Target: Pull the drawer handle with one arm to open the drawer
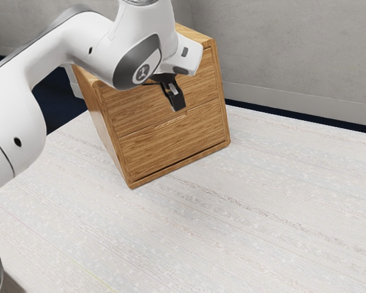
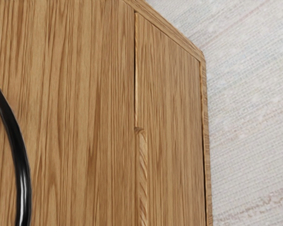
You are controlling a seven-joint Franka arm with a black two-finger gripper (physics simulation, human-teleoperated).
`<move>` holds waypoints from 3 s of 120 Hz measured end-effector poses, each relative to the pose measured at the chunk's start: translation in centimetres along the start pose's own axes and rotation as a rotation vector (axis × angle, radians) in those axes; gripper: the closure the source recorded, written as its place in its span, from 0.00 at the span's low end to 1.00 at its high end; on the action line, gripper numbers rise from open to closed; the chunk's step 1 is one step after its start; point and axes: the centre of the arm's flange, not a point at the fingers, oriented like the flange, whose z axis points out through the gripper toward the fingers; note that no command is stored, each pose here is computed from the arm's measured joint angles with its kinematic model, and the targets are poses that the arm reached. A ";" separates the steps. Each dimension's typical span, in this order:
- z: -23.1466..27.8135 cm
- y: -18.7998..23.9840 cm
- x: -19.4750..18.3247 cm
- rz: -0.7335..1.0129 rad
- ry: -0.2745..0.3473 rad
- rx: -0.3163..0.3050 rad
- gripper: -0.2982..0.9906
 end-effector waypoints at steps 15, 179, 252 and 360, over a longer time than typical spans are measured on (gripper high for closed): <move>0.6 0.5 0.7 0.007 0.010 0.000 0.23; 1.3 0.4 1.0 -0.002 0.044 -0.031 0.22; -0.2 2.8 0.5 0.020 0.059 -0.067 0.23; -3.8 8.5 1.0 0.066 0.105 -0.119 0.24</move>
